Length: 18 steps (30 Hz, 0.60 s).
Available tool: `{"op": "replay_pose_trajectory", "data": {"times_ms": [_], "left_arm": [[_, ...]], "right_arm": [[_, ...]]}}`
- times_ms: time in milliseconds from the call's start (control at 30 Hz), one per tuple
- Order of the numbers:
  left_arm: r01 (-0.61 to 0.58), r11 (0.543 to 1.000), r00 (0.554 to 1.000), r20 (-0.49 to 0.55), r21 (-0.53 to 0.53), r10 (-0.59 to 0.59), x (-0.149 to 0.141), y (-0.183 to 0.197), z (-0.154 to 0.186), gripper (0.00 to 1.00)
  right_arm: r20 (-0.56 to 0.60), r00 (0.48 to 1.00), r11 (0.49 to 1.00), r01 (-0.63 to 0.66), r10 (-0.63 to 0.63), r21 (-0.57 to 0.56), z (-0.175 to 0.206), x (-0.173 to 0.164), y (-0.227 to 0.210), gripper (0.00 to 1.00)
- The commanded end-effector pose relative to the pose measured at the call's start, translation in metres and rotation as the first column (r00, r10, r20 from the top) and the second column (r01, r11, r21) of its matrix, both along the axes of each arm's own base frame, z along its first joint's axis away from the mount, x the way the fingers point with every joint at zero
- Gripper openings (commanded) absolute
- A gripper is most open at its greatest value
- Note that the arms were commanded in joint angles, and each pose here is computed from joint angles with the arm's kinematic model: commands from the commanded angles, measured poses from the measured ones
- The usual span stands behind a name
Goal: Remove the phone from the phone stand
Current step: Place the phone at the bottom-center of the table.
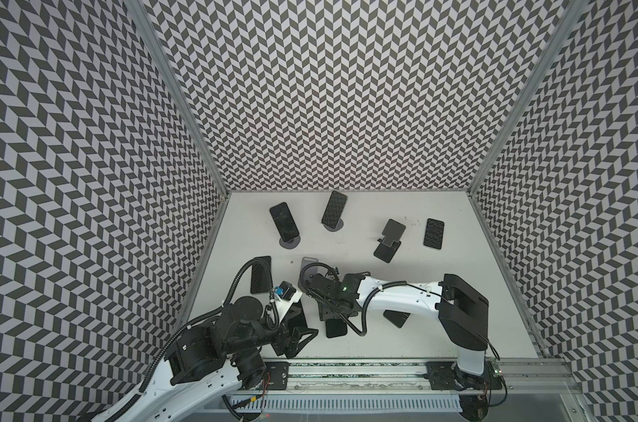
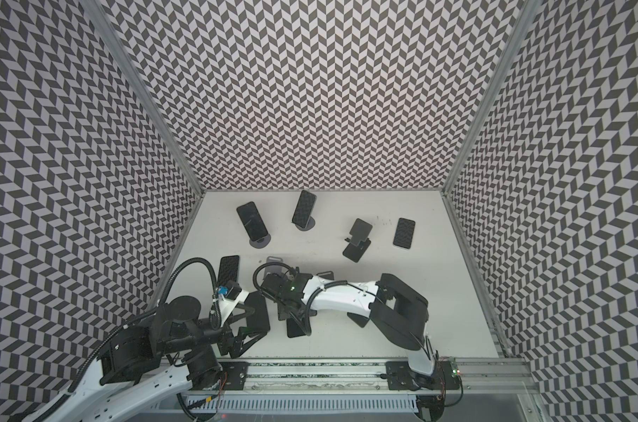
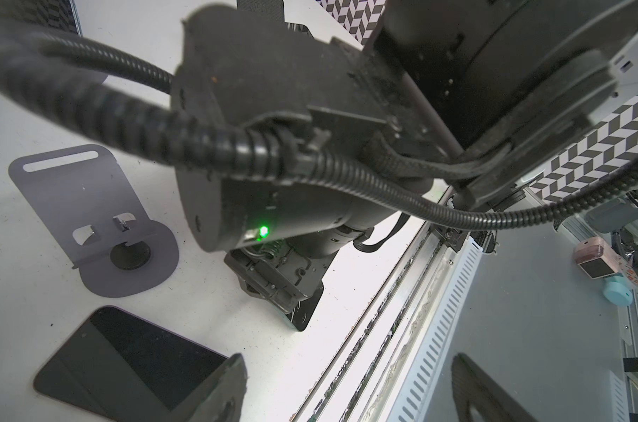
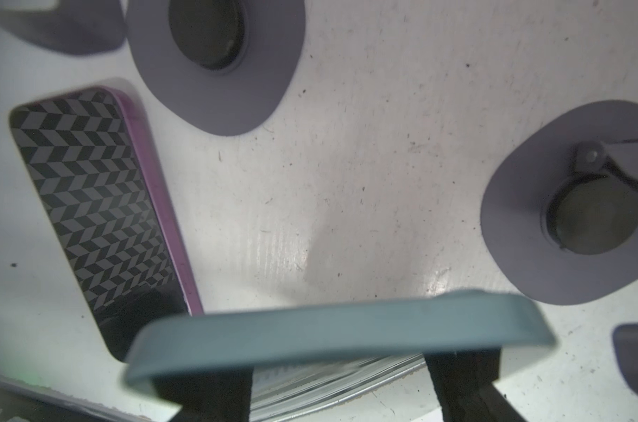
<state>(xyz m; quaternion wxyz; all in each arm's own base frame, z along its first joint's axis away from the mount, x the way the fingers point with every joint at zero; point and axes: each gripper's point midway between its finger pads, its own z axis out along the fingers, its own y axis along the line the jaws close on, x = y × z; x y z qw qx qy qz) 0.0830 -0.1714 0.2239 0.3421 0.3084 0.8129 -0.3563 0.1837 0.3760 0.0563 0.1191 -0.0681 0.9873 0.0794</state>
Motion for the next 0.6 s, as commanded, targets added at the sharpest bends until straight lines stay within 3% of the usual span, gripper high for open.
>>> {"op": "replay_pose_trajectory", "data": {"times_ms": [0,567], "left_arm": [[0.016,1.000,1.000,-0.006,0.009,-0.016,-0.002,-0.001,-0.004,0.88],[0.019,1.000,1.000,-0.006,0.009,-0.018,-0.002,-0.002,-0.004,0.88]], "right_arm": [[0.004,1.000,1.000,0.020,-0.020,-0.007,-0.003,0.008,0.003,0.55],[-0.015,0.997,0.997,0.069,-0.070,-0.038,-0.016,0.012,-0.002,0.61]]}}
